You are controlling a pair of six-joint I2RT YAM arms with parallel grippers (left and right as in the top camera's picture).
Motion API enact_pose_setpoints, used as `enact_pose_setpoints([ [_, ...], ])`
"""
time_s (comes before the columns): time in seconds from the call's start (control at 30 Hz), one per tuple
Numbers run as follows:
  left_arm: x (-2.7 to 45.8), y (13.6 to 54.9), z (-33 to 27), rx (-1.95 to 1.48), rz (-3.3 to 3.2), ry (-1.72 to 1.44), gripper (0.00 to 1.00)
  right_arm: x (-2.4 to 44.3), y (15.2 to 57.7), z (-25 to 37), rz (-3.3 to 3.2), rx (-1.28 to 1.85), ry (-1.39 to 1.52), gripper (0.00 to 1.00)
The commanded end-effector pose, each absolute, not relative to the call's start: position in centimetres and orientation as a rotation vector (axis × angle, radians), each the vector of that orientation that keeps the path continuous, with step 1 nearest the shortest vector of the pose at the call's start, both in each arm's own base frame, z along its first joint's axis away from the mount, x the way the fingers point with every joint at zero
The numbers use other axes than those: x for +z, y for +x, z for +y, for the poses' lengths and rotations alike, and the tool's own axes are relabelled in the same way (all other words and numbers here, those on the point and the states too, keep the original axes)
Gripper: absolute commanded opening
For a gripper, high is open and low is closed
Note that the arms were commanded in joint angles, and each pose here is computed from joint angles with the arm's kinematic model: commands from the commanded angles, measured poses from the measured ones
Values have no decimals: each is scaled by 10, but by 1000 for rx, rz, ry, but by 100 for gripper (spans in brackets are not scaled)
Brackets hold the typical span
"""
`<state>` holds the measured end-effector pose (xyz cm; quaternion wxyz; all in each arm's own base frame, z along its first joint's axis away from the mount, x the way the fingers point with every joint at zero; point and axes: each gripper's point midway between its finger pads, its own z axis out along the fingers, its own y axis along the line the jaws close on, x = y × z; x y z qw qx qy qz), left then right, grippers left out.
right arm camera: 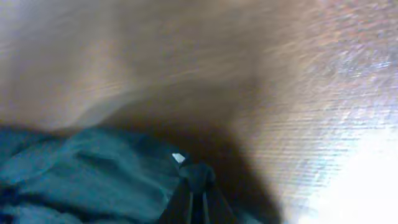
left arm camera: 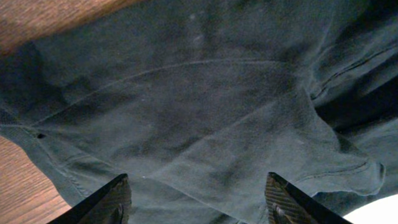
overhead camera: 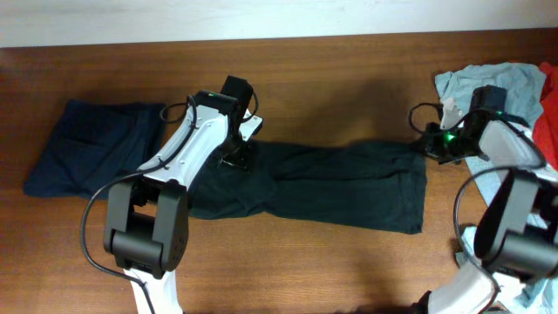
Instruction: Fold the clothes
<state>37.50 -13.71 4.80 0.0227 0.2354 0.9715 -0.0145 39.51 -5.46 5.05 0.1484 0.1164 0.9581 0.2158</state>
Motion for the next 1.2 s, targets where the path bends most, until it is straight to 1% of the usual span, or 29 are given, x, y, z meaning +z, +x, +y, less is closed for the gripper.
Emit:
enact_pose_setpoints([
  [0.0, 47, 372, -137, -65, 3018, 740, 69, 87, 391, -47, 2709, 653, 275, 4],
  [0.23, 47, 370, -137, -63, 3024, 743, 69, 87, 361, -42, 2822, 666, 339, 4],
  [0.33, 47, 370, -137, -63, 3025, 743, 69, 77, 340, -57, 2936, 510, 422, 4],
  [0.8, 47, 370, -137, -63, 3023, 744, 70, 72, 303, -65, 3103, 388, 479, 4],
  [0.87, 47, 370, -137, -64, 3023, 743, 70, 70, 299, -70, 3117, 334, 540, 6],
  [0.97, 47, 370, -137, -64, 3024, 743, 70, 70, 300, -70, 3116, 335, 540, 9],
  [1.0, 47, 368, -138, -82, 3029, 746, 73, 70, 300, -70, 3117, 336, 539, 8],
  [1.1, 50, 351, -161, -325, 3037, 832, 73, 71, 301, -69, 3110, 347, 537, 8],
  [1.17, 50, 348, -166, -348, 3025, 875, 73, 71, 302, -69, 3106, 350, 535, 9],
])
